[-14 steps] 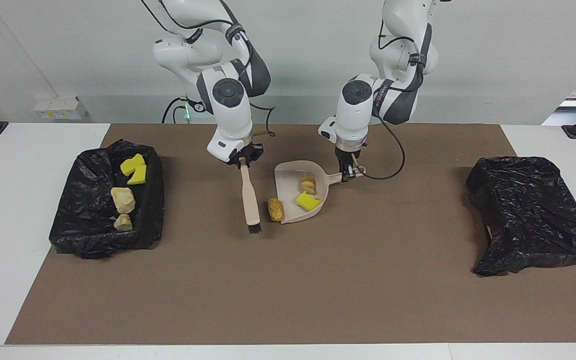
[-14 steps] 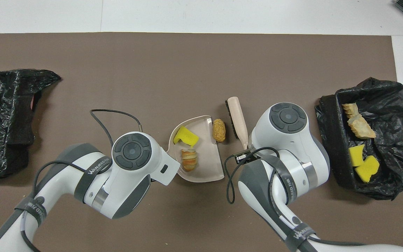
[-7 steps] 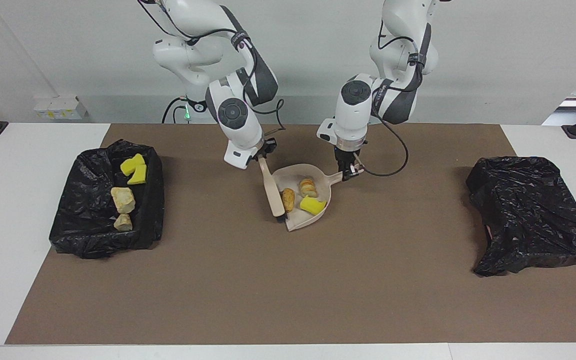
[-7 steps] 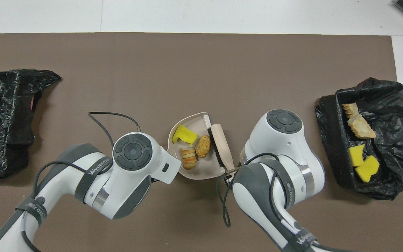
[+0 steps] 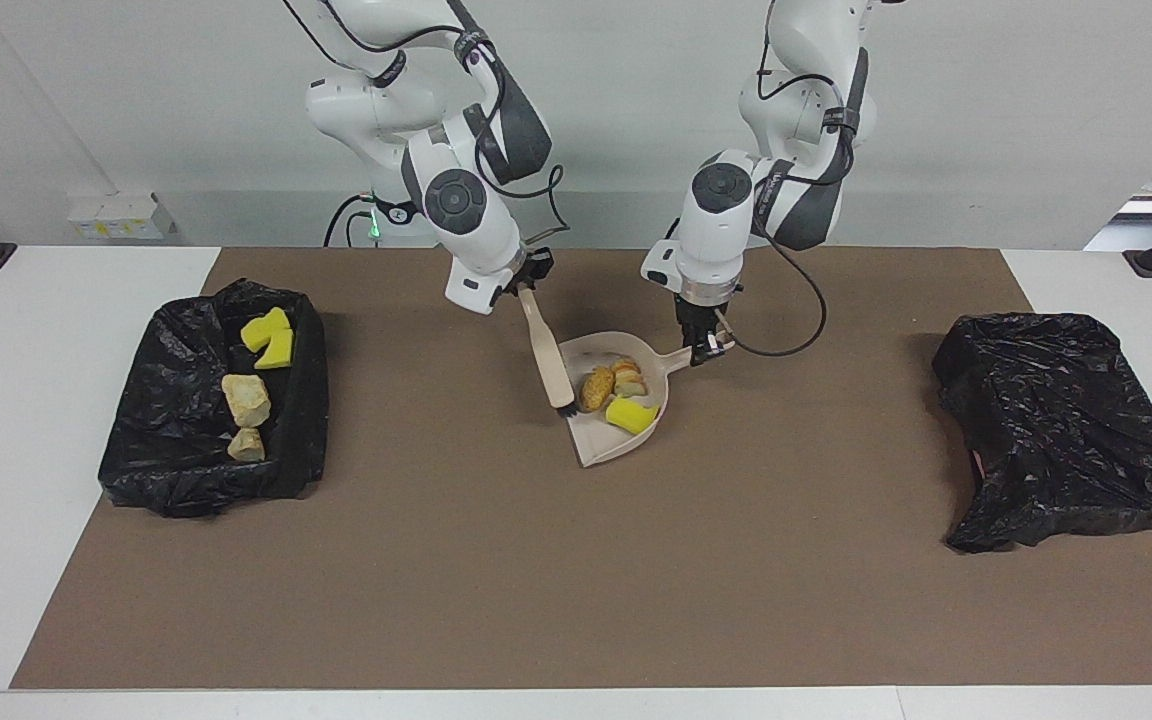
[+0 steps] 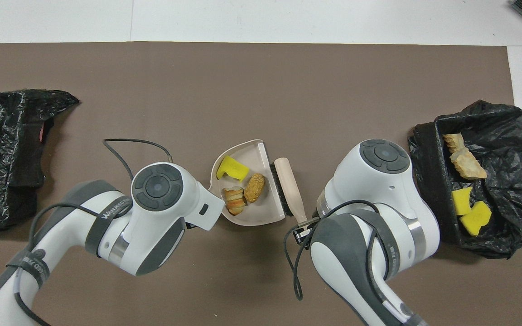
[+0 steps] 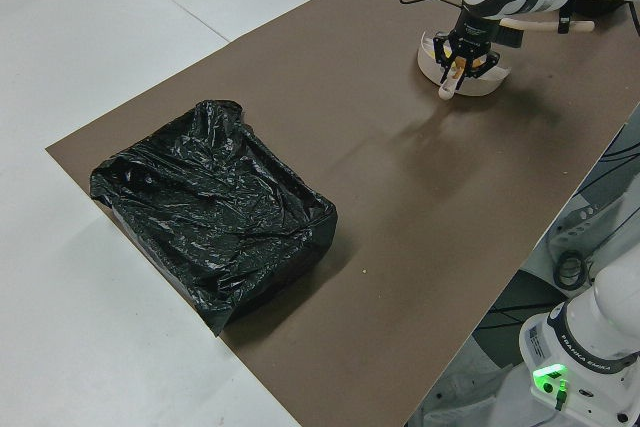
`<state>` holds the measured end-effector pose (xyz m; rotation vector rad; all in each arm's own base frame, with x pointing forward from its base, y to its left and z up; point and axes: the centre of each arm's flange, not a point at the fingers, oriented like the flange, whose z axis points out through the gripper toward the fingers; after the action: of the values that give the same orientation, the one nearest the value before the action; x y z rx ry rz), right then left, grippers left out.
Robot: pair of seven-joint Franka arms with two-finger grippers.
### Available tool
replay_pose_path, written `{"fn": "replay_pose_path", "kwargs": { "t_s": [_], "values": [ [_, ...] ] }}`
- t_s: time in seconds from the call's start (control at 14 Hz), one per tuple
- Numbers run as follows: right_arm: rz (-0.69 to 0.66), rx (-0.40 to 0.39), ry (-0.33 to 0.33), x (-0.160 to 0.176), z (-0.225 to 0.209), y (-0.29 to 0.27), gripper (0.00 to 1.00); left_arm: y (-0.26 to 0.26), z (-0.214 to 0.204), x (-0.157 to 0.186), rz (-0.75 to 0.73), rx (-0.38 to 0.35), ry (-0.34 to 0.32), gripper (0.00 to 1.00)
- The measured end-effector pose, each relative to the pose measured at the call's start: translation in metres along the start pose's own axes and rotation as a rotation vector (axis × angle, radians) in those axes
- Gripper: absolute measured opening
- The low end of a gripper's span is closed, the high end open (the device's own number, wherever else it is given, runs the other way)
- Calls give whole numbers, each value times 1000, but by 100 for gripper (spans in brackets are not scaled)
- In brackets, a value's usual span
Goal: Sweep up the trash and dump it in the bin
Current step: 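Carry the loaded dustpan over the nearer black bag with the left gripper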
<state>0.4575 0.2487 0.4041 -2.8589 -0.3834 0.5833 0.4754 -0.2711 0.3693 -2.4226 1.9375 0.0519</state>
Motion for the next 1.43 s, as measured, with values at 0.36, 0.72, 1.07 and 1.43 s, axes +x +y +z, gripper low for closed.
{"fn": "replay_pose_path", "kwargs": {
  "t_s": [0.36, 0.72, 1.07, 1.43],
  "values": [
    [204, -126, 33, -28, 15, -55, 26, -81, -33, -68, 21, 6, 43, 31],
    [165, -195, 71, -96, 59, -112, 26, -144, -82, -144, 28, -1, 57, 31],
    [209, -173, 63, -124, 99, -136, 26, -183, -117, -235, 66, 11, 61, 31],
    [249, -140, 93, -127, 143, -139, 26, -214, -124, -349, 134, -3, 59, 31]
  ]
}}
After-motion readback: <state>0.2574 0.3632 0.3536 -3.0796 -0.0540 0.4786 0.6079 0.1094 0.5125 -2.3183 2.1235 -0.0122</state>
